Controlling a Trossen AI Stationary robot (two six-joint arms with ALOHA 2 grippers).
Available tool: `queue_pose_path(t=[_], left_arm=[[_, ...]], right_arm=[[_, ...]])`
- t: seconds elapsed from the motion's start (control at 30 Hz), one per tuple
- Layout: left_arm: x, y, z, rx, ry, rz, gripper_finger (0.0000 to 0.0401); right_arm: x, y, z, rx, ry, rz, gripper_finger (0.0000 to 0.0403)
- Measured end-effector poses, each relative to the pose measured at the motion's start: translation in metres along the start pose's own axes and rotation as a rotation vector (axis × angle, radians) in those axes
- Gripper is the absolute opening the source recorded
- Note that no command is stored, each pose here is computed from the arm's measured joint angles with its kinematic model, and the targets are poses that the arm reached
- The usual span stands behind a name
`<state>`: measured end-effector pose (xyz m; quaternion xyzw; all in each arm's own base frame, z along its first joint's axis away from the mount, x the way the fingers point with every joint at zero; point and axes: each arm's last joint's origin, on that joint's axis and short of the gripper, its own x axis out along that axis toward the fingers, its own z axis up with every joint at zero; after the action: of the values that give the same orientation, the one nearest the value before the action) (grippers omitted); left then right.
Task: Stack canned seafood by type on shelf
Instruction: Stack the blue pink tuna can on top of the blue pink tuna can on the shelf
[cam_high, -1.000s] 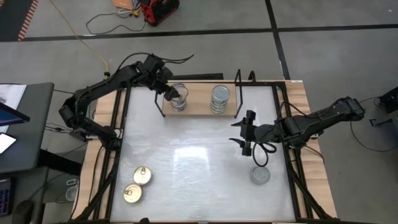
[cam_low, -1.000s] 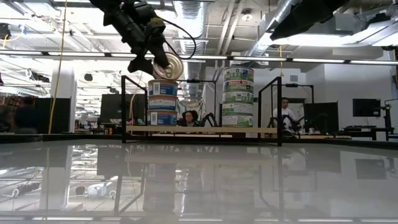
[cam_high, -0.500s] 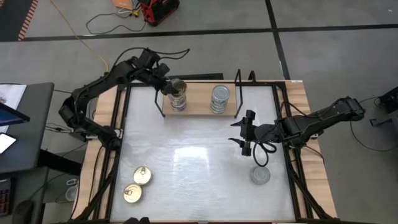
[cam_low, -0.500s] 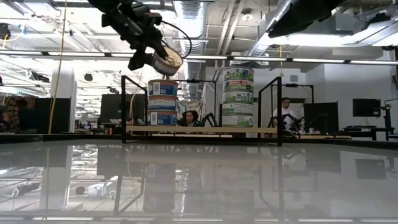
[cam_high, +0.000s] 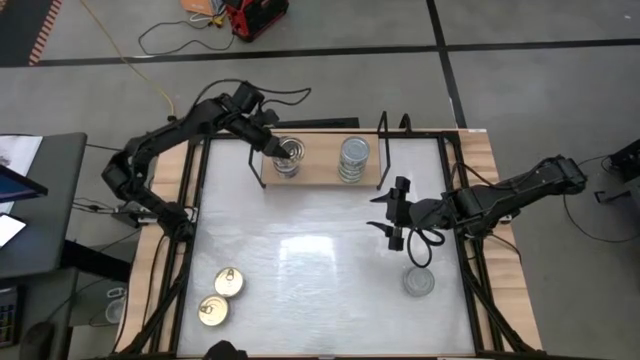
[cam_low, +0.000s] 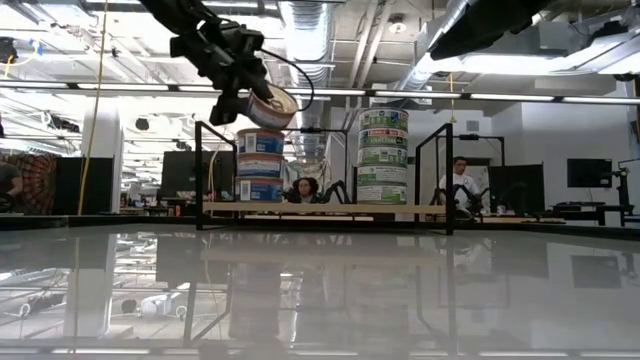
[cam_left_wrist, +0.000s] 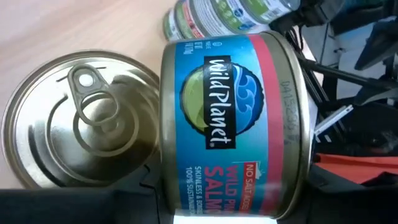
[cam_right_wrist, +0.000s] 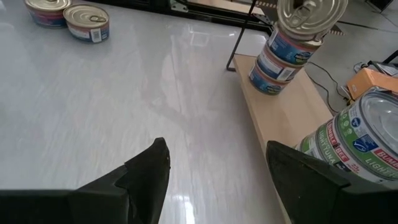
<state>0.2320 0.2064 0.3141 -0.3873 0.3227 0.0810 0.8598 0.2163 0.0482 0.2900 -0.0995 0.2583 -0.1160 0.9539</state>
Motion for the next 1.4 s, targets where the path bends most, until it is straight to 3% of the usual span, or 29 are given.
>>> queue_pose_path(t=[0.4, 0.83, 1.4], left_arm=[[-0.002, -0.001, 0.003, 0.024, -0.02, -0.027, 0.018], [-0.024, -0.001, 0.012, 0.003, -0.05, 0.051, 0.018], [-0.015, -0.003, 0.007, 0.022, -0.026, 0.113, 0.018]], right_arm=[[0.0, 0.0, 0.0, 0.001, 0.001, 0.0, 0.0292], [0.0, 0.0, 0.0, 0.0, 0.001, 0.001, 0.0292], [0.0, 0.0, 0.0, 0.002, 0.0, 0.001, 0.0292]])
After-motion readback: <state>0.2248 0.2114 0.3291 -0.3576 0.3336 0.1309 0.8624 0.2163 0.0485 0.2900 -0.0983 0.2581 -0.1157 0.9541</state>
